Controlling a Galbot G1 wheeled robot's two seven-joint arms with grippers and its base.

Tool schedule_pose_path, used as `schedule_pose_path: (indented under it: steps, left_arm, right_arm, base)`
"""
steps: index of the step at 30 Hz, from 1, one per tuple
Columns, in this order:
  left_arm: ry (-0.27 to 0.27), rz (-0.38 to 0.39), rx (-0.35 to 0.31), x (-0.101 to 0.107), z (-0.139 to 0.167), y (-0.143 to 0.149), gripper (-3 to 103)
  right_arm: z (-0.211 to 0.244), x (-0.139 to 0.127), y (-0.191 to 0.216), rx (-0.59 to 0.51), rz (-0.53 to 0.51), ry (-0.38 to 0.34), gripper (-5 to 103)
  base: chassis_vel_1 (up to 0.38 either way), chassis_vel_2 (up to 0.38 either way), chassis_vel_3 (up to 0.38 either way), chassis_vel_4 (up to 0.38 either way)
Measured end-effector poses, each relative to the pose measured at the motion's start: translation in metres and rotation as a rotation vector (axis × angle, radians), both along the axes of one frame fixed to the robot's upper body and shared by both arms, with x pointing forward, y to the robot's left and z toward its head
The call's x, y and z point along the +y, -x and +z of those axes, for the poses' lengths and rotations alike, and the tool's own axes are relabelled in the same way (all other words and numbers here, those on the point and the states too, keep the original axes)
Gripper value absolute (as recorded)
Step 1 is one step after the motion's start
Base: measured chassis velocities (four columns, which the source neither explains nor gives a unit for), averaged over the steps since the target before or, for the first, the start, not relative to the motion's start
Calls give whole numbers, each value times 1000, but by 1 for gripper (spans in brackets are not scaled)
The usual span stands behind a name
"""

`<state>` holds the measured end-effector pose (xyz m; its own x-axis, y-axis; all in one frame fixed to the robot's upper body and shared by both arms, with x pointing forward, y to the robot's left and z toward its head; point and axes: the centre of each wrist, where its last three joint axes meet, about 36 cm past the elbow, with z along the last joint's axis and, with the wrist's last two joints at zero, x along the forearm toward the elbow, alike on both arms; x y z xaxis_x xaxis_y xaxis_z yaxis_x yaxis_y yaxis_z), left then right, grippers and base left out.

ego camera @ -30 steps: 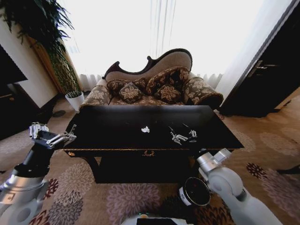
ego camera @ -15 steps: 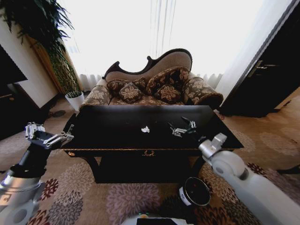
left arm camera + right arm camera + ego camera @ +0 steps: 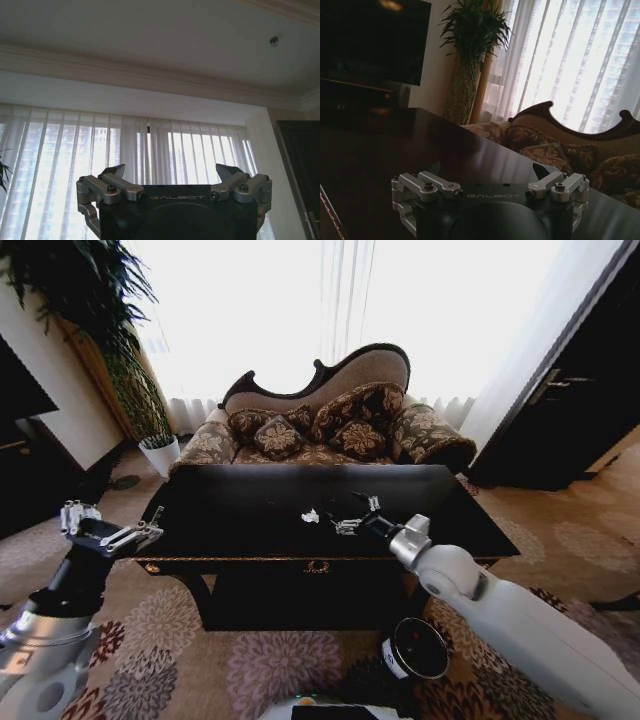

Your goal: Move to the front of the table and place the trash on the table into the trash bin.

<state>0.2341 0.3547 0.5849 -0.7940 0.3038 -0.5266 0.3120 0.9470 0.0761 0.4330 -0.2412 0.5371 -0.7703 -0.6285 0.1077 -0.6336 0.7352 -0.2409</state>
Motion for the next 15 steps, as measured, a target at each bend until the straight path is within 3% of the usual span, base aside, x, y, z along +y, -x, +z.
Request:
schedule_pose_path:
  steps: [15]
  left_arm:
    - [-7, 32, 2, 10, -7, -7, 100]
  right_arm:
    - [-37, 35, -49, 88, 76, 50, 100]
  base:
    - [0, 0, 0, 0]
